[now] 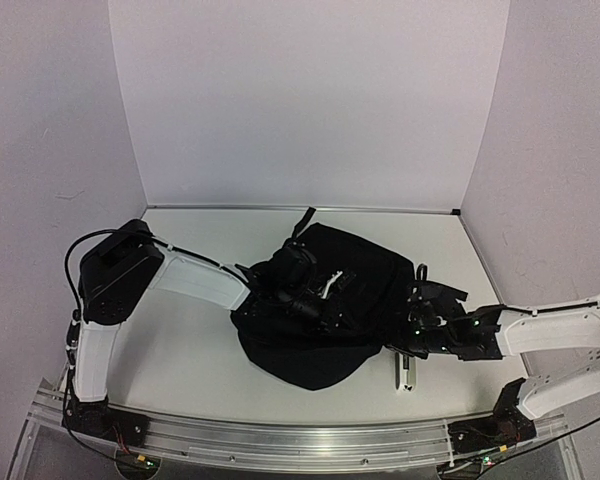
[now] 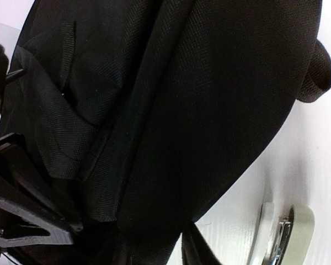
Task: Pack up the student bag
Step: Zip the student bag at the center of the board.
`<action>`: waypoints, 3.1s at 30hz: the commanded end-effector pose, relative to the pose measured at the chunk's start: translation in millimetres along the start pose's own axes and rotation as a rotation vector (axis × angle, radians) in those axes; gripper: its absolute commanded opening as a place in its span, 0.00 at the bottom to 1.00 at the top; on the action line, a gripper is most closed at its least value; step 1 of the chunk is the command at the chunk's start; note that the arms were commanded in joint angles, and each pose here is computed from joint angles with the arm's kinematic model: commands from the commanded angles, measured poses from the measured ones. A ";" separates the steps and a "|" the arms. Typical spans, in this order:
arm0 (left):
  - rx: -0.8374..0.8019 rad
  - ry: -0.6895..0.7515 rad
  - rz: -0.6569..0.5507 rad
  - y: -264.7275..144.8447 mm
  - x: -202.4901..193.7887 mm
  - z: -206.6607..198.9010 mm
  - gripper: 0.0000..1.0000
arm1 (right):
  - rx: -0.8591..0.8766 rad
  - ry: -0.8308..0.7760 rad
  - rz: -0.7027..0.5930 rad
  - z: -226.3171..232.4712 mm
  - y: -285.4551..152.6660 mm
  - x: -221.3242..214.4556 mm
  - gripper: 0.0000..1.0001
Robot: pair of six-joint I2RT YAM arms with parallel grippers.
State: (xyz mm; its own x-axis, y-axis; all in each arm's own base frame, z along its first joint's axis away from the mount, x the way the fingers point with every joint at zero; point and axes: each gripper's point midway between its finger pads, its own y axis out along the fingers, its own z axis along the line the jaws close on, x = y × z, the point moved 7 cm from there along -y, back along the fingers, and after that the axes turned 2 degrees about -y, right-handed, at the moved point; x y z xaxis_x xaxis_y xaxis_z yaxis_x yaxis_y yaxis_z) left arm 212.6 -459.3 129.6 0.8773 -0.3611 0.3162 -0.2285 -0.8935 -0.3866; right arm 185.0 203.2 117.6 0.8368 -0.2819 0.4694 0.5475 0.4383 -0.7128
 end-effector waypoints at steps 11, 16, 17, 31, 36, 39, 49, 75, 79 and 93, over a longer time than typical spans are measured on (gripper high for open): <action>0.056 0.128 0.013 -15.2 -24.9 -51.4 0.10 | 0.328 0.168 -0.147 18.9 -28.9 12.2 0.00; 0.079 0.126 0.016 -13.0 -25.3 -48.6 0.10 | 0.521 0.160 -0.165 30.6 -50.4 13.5 0.00; 0.078 0.129 0.014 -11.7 -24.3 -49.4 0.10 | 0.546 0.149 -0.161 33.1 -53.9 13.5 0.00; 0.380 0.163 -0.424 -41.6 35.7 -52.3 0.10 | 0.679 0.038 -0.004 49.9 -63.1 -1.2 0.00; 0.415 0.194 -0.542 -56.6 59.4 -56.9 0.10 | 0.644 0.012 0.044 43.7 -51.4 -10.9 0.00; 0.346 0.210 -0.531 -56.8 66.9 -60.7 0.10 | 0.630 0.006 0.055 42.1 -46.9 -13.2 0.00; 0.016 0.284 -0.301 -33.8 37.0 -69.7 0.19 | 0.667 0.064 -0.008 45.8 -39.6 -6.3 0.00; 0.079 0.237 -0.003 -52.6 -44.9 -56.7 0.39 | 0.153 0.199 -0.119 6.6 -24.4 11.5 0.70; 0.126 0.234 0.066 -46.1 -60.4 -50.6 0.39 | 0.112 0.178 -0.127 11.3 -12.7 15.6 0.56; 0.112 0.211 0.178 -17.2 -88.9 -46.2 0.30 | 0.161 -0.094 -0.162 106.2 65.7 68.0 0.06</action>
State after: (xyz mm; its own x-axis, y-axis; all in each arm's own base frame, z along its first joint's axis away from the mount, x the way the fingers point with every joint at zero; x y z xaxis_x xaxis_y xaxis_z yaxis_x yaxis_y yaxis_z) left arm 127.5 -414.4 151.8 0.7397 -0.5356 0.4073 -0.2633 -0.7874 -0.5574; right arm 241.3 264.9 127.6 0.7924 -0.3243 0.5166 0.6098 0.4447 -0.6560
